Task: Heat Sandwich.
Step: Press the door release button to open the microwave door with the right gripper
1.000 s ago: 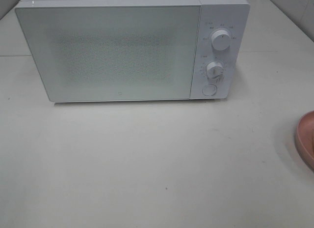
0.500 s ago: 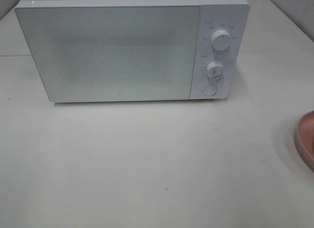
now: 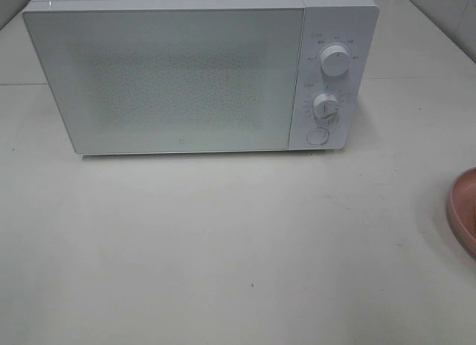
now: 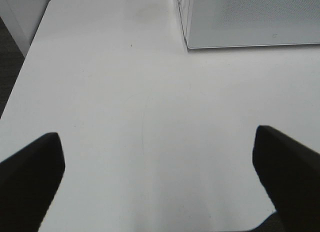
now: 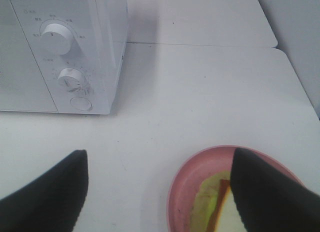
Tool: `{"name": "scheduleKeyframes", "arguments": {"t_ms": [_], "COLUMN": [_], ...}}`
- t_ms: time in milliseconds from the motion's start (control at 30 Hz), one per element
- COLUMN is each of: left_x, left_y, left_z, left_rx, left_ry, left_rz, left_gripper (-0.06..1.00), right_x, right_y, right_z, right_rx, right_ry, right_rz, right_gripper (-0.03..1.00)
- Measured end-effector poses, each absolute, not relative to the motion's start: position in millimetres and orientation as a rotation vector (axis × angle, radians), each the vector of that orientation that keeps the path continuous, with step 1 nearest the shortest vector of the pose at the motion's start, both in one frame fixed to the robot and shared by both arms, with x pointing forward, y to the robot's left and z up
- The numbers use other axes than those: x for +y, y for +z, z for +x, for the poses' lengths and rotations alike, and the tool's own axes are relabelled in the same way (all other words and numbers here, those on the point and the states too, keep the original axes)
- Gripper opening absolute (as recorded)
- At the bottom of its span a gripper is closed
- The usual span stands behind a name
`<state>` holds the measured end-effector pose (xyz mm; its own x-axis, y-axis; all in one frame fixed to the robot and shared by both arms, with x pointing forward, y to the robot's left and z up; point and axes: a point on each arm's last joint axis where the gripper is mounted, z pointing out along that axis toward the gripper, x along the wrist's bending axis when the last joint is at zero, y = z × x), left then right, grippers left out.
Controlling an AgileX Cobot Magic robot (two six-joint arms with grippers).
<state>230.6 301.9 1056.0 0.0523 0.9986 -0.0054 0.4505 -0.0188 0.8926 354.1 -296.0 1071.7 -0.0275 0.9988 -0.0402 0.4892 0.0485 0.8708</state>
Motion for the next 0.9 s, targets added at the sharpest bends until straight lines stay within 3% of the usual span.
{"name": "scheduleKeyframes", "arguments": {"t_ms": [900], "left_x": [302], "left_y": [1056], "left_z": [231], "left_rx": [1.499], "left_ry": [0.916], "left_rz": [1.574], "left_gripper": [0.97], "right_x": [-284], "right_y": [1021], "right_z": [464], "right_rx": [1.644], "right_ry": [0.949], "right_rz": [1.491], "right_gripper": [0.76]}}
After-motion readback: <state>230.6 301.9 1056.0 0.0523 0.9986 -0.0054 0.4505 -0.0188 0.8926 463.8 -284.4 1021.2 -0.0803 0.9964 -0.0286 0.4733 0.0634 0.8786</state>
